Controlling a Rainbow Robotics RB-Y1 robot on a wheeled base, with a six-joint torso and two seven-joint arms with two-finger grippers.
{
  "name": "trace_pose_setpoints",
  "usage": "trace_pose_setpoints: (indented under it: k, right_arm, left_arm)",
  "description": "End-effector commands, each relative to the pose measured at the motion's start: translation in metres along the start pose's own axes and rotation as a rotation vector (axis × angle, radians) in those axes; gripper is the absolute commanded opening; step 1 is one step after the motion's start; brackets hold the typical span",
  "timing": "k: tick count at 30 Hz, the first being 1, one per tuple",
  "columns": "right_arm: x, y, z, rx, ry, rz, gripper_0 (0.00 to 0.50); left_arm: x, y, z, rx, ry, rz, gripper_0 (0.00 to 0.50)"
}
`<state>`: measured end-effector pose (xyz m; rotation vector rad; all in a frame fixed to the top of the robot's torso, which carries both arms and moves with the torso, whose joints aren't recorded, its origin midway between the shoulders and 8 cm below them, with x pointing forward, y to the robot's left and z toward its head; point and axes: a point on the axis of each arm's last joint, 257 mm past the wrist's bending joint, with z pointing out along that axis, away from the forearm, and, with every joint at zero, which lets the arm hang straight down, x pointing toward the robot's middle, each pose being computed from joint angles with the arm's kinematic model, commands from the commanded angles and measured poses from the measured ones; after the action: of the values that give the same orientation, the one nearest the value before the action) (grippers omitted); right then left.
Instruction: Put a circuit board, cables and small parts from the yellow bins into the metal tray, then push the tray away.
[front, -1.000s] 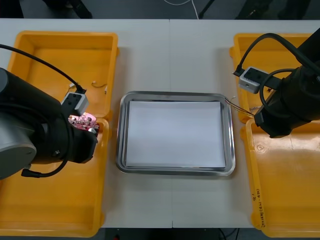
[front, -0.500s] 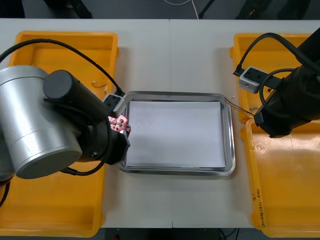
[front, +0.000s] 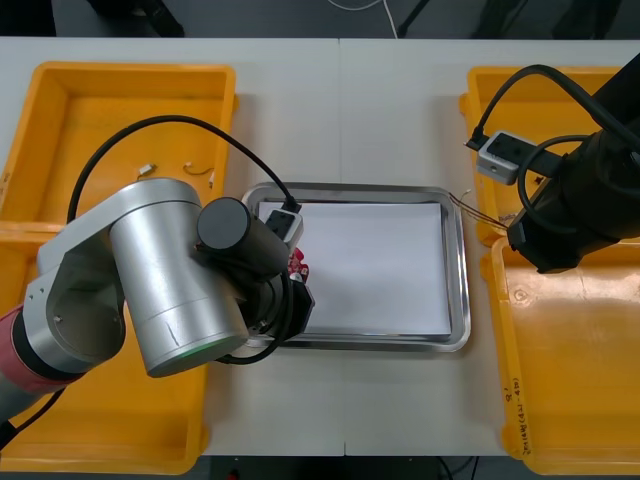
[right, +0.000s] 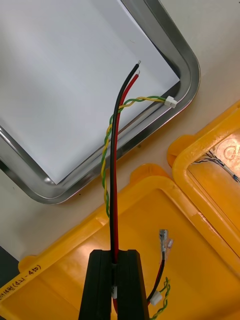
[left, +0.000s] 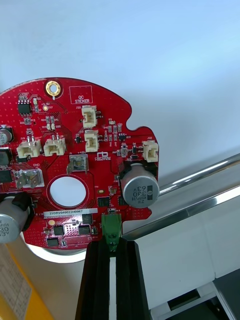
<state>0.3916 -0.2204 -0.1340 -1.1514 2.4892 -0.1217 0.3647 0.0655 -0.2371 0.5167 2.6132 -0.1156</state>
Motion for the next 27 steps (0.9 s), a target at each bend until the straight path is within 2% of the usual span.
trace_pose_setpoints:
  k: [1,13,20,27]
  right_arm:
    - [-0.015,0.000,-0.008,0.021,-0.033,0.010,0.000]
    - [-0.012,0.001,-0.008,0.016,-0.022,0.009,0.000]
    - [-0.008,0.002,-0.008,0.013,-0.005,0.008,0.000]
    - [-0.006,0.004,-0.008,0.003,0.002,0.002,0.000]
  left_arm:
    - [-0.015,-0.021,0.002,0.022,-0.044,-0.026,0.000]
    - [-0.014,-0.027,0.036,0.028,-0.031,-0.040,0.000]
    - [-0.011,-0.031,0.042,0.036,-0.025,-0.043,0.000]
    - [-0.004,-0.028,0.046,0.024,-0.012,-0.042,0.000]
